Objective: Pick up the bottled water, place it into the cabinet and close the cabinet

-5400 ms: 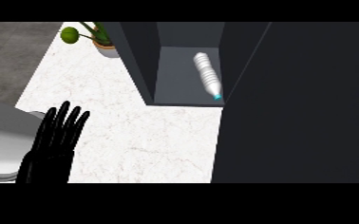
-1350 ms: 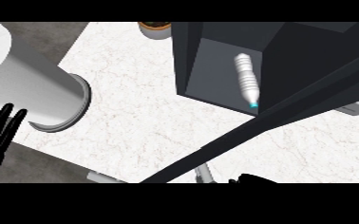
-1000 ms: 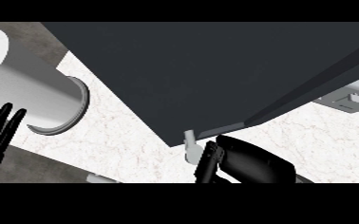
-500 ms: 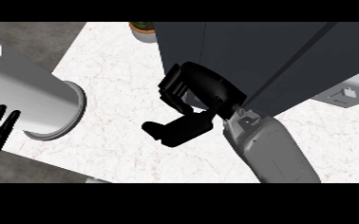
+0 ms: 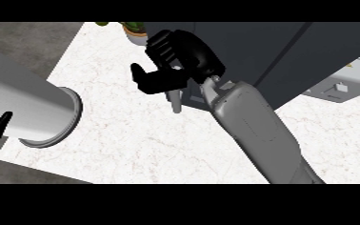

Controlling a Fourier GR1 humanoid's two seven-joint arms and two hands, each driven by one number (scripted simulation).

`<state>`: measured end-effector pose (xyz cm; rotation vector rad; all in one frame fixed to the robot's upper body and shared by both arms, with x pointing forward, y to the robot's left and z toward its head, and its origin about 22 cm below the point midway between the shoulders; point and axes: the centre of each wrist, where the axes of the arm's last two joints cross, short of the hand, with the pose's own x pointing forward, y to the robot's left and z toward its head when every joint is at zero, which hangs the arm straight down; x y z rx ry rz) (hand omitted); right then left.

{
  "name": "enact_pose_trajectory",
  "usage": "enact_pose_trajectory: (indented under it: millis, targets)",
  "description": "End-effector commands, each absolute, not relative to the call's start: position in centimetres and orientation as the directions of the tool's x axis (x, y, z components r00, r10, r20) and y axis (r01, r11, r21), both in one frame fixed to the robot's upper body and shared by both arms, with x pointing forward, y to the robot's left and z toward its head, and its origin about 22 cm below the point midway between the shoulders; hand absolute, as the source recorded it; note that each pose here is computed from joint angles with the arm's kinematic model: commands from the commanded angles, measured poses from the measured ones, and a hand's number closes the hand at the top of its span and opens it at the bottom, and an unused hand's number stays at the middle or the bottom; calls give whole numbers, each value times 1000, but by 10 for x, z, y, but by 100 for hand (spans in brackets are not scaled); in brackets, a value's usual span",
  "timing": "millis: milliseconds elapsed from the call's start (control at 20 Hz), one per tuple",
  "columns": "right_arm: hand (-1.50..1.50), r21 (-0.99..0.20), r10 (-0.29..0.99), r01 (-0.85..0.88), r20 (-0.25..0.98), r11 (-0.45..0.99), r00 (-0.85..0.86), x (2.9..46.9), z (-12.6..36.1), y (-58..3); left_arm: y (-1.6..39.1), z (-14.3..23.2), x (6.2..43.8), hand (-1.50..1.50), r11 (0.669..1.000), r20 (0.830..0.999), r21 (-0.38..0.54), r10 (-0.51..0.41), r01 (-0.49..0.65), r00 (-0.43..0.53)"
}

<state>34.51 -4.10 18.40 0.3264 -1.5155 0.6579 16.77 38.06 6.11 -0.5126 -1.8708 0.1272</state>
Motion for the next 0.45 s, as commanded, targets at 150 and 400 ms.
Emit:
enact_pose_trajectory:
  millis: [150,400]
  targets:
    - [-150,-51,40,-394,999,918,-37,382,198,-45,378,57,164,-150,896,864,-342,418,284,-280]
    - [-150,-39,27,-394,999,918,-37,382,211,-31,386,55,162,-150,897,866,-347,418,274,-273]
